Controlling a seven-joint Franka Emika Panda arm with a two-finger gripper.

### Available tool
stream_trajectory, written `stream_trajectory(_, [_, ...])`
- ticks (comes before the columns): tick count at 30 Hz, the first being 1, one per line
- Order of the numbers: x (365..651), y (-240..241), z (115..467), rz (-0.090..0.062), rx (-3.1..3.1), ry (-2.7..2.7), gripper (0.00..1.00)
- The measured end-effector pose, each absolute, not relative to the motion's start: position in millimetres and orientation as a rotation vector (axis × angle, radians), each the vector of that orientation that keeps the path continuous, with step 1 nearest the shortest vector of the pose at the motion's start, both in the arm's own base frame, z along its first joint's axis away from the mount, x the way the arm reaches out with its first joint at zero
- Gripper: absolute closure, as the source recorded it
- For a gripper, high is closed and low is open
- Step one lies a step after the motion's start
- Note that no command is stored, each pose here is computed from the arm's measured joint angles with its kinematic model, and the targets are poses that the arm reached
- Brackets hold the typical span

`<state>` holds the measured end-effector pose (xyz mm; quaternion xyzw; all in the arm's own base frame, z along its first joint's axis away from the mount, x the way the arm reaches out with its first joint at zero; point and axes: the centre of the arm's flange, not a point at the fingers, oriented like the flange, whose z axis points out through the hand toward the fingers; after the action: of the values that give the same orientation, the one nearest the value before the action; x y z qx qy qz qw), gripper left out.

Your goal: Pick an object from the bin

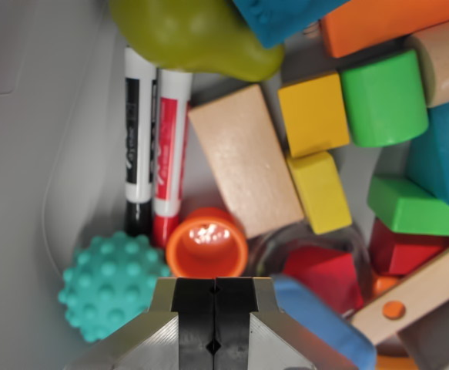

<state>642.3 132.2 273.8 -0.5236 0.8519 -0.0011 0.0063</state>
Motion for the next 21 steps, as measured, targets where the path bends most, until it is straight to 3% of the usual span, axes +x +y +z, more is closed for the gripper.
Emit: stream_trajectory(21, [640,132,356,0.004,-1.640,2.672,1.00])
